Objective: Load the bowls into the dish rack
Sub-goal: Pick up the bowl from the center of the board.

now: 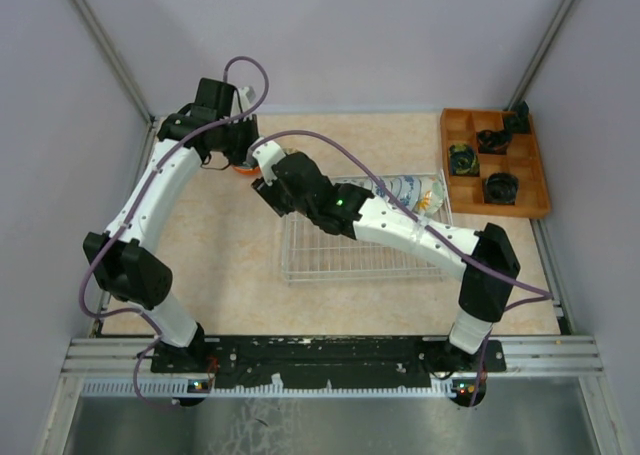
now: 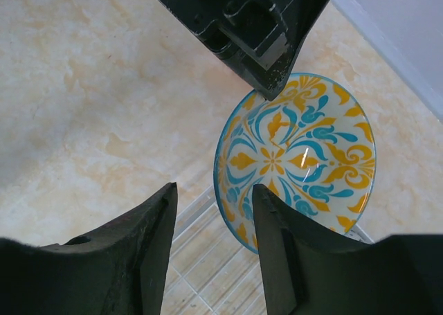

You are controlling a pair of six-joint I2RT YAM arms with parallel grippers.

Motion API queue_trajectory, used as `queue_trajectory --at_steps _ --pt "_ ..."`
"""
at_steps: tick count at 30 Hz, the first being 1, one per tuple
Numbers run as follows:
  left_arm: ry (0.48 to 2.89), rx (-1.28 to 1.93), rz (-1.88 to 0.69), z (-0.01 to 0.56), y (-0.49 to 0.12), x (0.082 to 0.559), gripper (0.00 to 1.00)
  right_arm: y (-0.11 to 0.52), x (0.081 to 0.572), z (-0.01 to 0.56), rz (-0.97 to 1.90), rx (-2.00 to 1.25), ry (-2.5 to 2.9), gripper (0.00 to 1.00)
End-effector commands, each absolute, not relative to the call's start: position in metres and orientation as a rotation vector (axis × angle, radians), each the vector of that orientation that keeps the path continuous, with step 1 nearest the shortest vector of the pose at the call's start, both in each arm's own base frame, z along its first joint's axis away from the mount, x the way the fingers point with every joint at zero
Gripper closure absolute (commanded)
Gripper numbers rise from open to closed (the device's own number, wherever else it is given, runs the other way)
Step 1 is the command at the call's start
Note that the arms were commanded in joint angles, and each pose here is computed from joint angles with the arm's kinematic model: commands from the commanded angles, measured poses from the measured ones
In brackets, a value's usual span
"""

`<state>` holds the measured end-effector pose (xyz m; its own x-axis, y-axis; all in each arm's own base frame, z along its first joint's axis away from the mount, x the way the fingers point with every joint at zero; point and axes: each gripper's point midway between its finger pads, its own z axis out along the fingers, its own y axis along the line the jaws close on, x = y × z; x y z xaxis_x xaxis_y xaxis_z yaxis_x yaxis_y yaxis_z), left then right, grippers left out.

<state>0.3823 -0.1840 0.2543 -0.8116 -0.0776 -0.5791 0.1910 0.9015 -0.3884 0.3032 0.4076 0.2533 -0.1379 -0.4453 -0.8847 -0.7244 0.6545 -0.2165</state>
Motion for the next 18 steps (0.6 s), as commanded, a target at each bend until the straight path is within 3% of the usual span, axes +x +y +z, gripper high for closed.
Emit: queue_trajectory --at_steps 1,14,18 --pt "2.367 0.144 -0.65 0.289 -0.193 0.373 1.0 0.412 0.307 0.263 0.306 -0.917 1.742 0.53" --pt "2.356 0.172 -0.696 0.296 -0.199 0.367 1.0 0.417 0.308 0.248 0.294 -0.944 1.782 0.59" --pt "2.361 0.171 -0.694 0.293 -0.199 0.368 1.0 0.417 0.307 0.249 0.305 -0.938 1.782 0.87"
